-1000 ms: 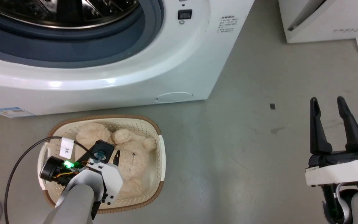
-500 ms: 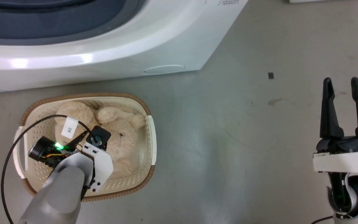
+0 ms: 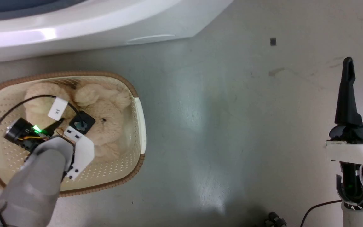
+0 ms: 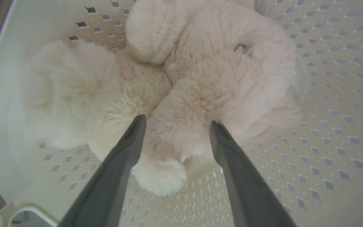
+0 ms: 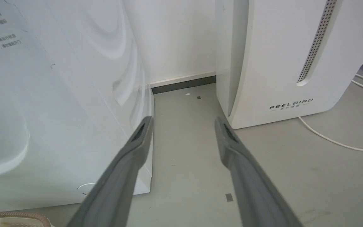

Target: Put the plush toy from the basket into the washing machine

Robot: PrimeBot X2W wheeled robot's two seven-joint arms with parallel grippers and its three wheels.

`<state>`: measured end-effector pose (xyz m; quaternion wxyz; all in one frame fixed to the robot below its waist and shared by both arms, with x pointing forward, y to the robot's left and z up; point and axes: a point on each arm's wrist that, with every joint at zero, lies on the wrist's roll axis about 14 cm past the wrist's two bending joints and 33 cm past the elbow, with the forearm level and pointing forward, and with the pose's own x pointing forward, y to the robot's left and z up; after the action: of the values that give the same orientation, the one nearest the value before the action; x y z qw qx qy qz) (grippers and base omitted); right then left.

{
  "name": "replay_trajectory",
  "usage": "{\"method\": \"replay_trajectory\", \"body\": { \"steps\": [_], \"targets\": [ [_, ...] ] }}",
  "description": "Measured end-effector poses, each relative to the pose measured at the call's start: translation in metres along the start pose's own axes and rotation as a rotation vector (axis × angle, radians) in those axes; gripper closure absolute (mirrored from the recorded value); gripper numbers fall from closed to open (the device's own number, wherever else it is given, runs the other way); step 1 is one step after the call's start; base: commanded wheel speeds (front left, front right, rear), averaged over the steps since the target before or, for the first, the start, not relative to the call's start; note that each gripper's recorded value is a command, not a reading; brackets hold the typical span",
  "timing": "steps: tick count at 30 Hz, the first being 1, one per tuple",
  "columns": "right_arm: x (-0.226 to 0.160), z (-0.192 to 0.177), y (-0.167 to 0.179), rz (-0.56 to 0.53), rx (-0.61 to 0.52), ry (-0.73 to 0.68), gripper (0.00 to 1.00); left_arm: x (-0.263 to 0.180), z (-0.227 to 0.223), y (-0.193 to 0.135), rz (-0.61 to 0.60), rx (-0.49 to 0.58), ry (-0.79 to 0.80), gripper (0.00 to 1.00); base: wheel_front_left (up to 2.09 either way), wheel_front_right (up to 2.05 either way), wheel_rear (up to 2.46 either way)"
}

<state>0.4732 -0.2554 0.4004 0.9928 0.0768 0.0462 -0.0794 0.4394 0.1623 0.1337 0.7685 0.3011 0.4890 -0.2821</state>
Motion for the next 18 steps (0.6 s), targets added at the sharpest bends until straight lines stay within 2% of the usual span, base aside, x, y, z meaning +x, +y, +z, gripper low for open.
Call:
{"method": "replay_trajectory", "body": {
  "steps": [12, 13, 14, 18],
  "targets": [
    [0.011, -0.014, -0.014, -0.036, 0.002, 0.001, 0.0, 0.032, -0.028, -0.008, -0.068, 0.058, 0.088, 0.0, 0.0, 0.0, 0.0],
    [0.012, -0.015, -0.017, -0.042, 0.004, -0.003, 0.0, 0.036, -0.029, -0.009, -0.076, 0.067, 0.092, 0.47, 0.0, 0.0, 0.0],
    [0.013, -0.016, -0.018, -0.045, 0.002, -0.005, 0.0, 0.038, -0.03, -0.009, -0.08, 0.072, 0.094, 1.0, 0.0, 0.0, 0.0],
    [0.014, -0.017, -0.022, -0.057, 0.003, -0.009, 0.0, 0.043, -0.035, -0.009, -0.09, 0.081, 0.118, 1.0, 0.0, 0.0, 0.0]
  ]
}}
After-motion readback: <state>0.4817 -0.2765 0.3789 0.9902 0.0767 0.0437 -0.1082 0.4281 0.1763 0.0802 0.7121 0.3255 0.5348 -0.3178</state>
